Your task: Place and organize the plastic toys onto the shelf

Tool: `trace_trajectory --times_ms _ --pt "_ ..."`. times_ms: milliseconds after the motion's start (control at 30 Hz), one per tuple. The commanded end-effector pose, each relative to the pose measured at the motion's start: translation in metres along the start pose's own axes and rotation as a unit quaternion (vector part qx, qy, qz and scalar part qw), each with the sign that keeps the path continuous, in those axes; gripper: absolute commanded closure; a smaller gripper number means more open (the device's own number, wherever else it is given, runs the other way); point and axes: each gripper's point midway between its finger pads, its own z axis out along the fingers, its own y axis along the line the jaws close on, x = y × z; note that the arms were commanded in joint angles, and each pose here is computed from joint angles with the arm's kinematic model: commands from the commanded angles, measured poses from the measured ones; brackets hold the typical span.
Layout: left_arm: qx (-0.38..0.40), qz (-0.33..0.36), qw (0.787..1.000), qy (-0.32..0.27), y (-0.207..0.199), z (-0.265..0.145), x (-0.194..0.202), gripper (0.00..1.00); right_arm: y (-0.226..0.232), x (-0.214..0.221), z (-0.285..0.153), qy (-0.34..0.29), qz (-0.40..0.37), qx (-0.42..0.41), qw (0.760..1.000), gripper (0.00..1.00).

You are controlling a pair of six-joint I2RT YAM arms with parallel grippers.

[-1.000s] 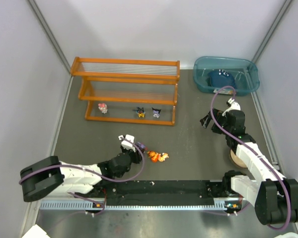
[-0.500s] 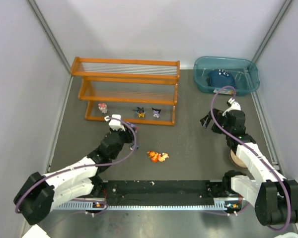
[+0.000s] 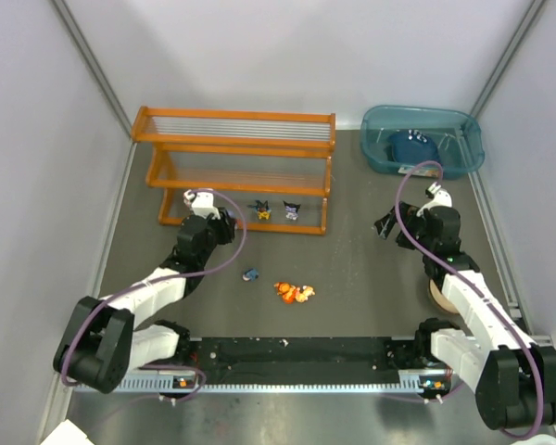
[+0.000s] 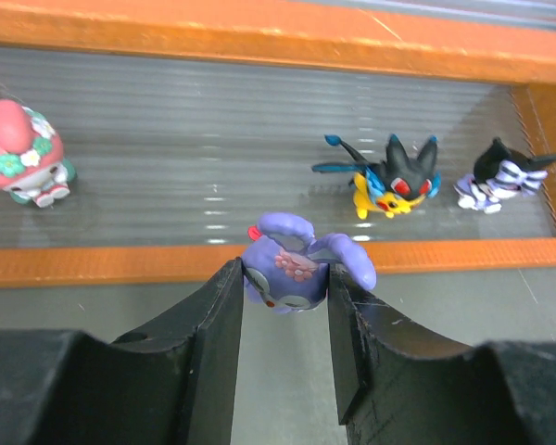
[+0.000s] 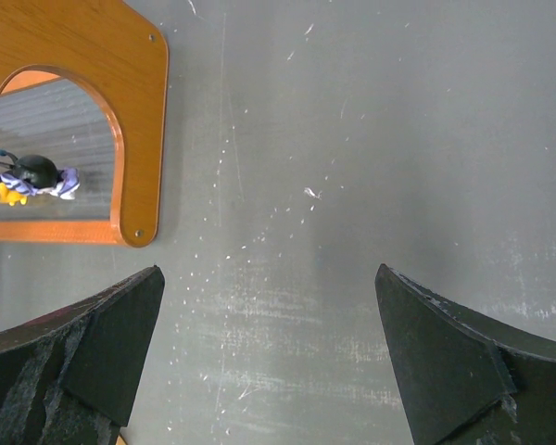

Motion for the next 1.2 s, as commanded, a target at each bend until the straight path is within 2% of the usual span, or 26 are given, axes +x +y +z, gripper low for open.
trace_trajectory --times_ms 0,700,1167 --pt "0.035 0.004 0.997 -0.067 -0.008 0.016 -0.049 1.00 0.004 -0.005 -0.003 -0.014 -0.013 -0.007 1.000 0.01" --pt "0.013 -0.012 0.999 -0.039 0.004 0.044 -0.028 1.00 0.002 -0.004 -0.005 -0.016 -0.016 -0.002 1.000 0.01" --pt "-0.046 -0.045 0.998 -0.028 0.022 0.053 -0.021 1.00 0.001 -0.003 -0.001 -0.010 -0.014 0.000 1.000 0.01"
